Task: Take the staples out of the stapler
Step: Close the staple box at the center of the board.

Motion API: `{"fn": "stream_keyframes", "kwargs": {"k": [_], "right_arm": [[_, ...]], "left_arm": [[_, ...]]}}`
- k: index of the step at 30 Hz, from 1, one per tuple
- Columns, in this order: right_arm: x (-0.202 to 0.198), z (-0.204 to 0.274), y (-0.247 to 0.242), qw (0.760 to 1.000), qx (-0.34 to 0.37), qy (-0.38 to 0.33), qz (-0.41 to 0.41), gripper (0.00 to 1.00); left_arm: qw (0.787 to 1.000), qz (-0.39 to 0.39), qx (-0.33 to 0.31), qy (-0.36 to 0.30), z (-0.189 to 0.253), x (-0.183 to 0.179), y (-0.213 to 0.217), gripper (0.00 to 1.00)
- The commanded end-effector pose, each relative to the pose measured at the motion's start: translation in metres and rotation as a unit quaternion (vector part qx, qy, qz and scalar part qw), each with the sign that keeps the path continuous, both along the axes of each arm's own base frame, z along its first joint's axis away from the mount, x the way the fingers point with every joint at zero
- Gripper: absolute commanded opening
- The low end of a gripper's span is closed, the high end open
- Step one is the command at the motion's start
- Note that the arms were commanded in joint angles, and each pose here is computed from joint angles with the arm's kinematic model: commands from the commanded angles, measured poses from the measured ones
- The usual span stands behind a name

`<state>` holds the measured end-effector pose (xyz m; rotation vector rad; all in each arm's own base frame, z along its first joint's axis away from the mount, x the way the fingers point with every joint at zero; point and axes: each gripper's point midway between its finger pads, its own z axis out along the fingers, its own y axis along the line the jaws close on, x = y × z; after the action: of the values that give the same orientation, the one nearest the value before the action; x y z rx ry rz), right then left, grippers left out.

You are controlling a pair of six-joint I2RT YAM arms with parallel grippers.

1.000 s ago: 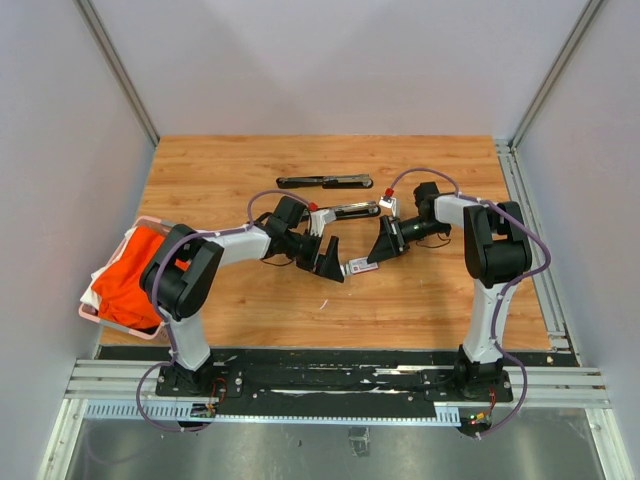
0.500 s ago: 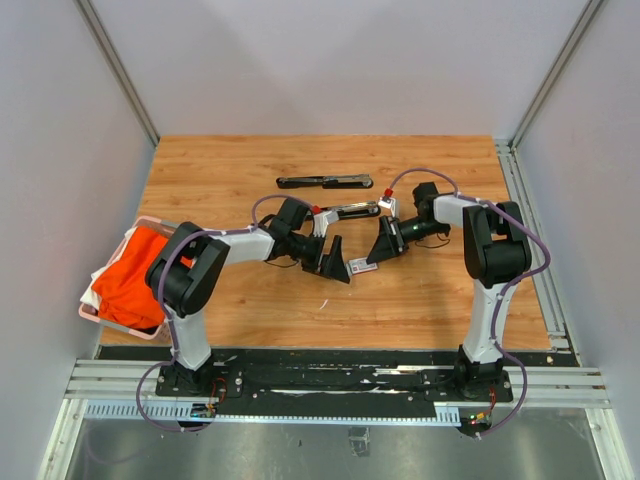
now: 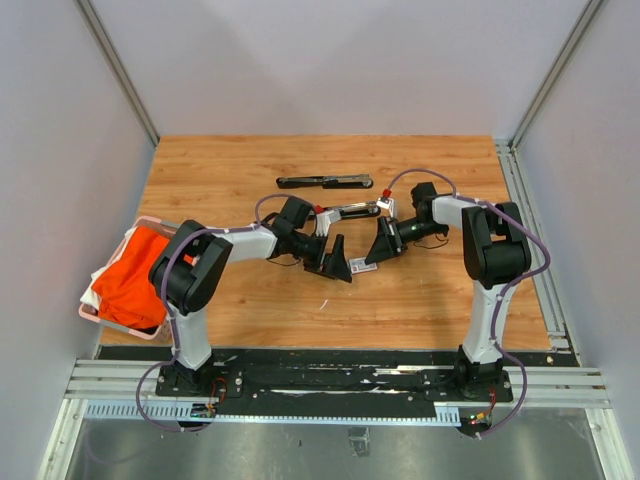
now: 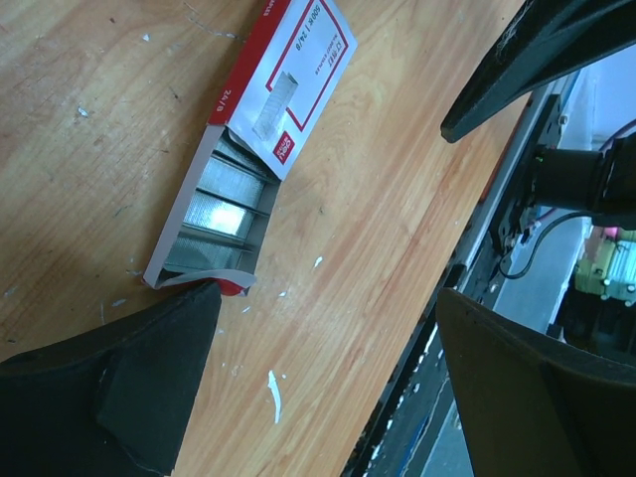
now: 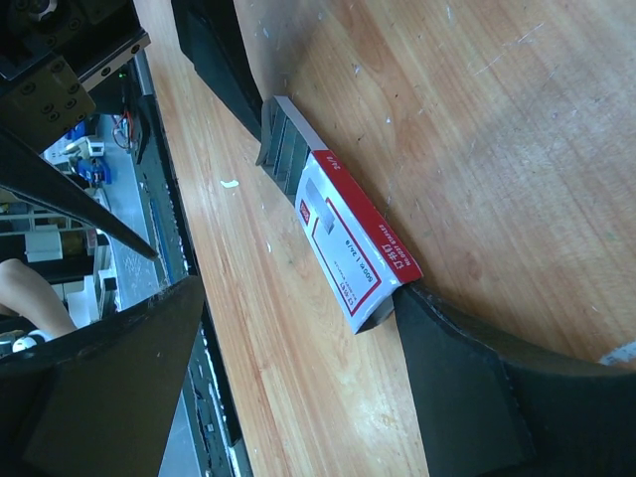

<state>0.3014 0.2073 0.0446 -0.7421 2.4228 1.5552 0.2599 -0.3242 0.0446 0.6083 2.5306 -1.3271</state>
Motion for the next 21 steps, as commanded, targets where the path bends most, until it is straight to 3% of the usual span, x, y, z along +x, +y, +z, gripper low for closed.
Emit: {"fn": "stream_keyframes", "kwargs": {"k": [1,9,21], "right_arm": [[-0.011,-0.028,-0.004,0.997,-0.070,-0.001,0.016,0.81],[0.003,-0.034,-0.024,0.990,-0.143,-0.016,-0.006,0.81],[0.011,-0.019,-0.030,0.991,-0.133,-0.022,-0.019,0.81]], "left_arm": [[0.996,0.013,0.079,-0.044,-0.036,0.014,0.019,0.98],[0.989,0.045,0.125,-0.069,-0.039,0.026,0.039,0.98],[0.987,0.053,0.126,-0.089,-0.037,0.035,0.038,0.98]]}}
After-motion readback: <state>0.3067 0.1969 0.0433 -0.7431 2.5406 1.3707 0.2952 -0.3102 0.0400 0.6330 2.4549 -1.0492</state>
